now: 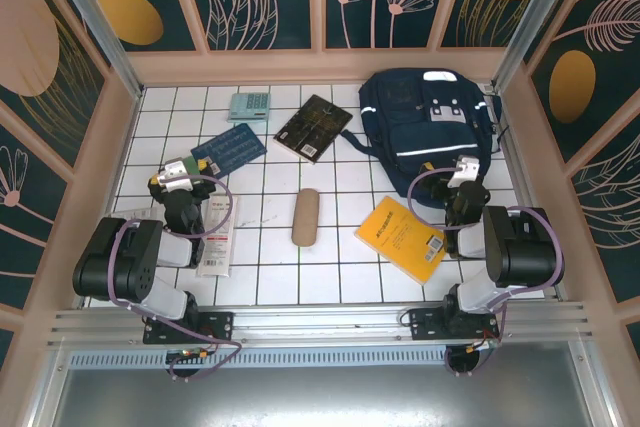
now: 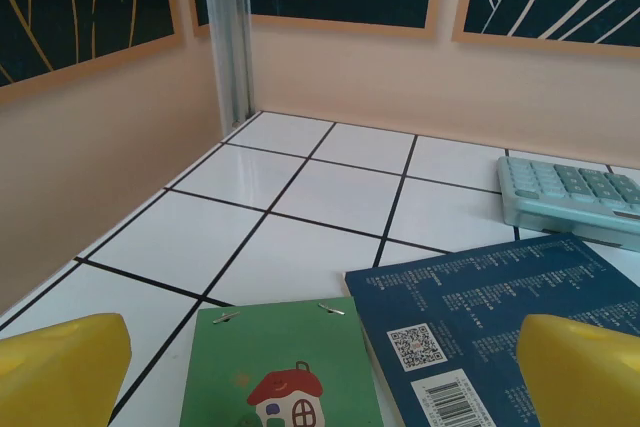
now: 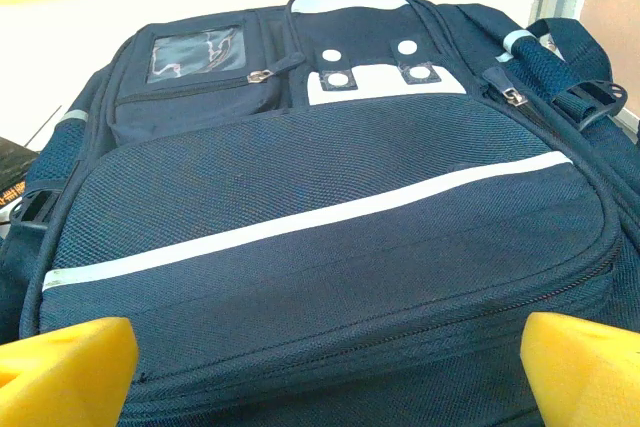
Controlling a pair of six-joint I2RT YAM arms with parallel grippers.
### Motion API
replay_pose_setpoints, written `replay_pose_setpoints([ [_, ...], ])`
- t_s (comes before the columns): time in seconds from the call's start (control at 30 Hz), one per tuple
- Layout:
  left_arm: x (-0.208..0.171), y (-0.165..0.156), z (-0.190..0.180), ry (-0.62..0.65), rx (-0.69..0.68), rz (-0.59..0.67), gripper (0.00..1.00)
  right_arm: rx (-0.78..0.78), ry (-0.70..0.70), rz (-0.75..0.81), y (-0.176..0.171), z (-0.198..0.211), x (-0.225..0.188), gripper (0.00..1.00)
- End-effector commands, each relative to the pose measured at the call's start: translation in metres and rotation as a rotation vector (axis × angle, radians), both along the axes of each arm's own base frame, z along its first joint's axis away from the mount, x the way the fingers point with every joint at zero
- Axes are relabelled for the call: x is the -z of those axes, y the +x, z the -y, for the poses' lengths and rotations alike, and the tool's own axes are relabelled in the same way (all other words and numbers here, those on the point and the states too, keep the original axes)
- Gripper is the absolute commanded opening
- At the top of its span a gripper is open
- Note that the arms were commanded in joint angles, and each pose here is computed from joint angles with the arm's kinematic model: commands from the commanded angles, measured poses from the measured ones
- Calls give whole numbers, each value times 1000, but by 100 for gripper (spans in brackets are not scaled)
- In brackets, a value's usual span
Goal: Pack books, pencil case, and school supplies into a backpack
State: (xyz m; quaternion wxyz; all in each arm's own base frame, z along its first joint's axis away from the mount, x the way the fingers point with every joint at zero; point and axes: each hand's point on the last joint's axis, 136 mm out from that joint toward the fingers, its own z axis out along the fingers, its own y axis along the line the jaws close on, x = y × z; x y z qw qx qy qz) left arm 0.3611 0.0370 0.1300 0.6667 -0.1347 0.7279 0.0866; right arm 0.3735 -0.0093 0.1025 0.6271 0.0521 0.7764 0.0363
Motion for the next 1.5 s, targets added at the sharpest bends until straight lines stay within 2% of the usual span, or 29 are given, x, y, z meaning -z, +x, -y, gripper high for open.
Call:
replay_pose_setpoints([
  [0.0, -11, 2, 0, 2, 9, 43, 99, -10, -10, 59, 5, -1, -18, 99],
  [0.87, -12, 2, 0, 2, 5, 48, 99, -7, -14, 63, 5, -1, -19, 99],
  [1.0, -20, 7, 1, 10, 10, 27, 99, 142, -29, 79, 1, 15, -32, 99],
  [1.13, -48, 27, -14, -15, -95, -66, 99, 260, 23, -22, 10, 32, -42, 99],
  [1.17, -57, 30, -15, -36, -112, -68, 99, 258, 35, -25, 12, 31, -45, 99],
  [1.27, -81, 31, -27, -210, -227, -45, 99, 279, 84, -3, 11, 33, -54, 99],
  [1.4, -76, 21, -37, -516, -411, -68, 99, 423, 368, -59, 6, 57, -54, 99],
  [1.47, -69, 28, -27, -527, -359, -124, 99, 416, 449, -68, 8, 60, -57, 99],
])
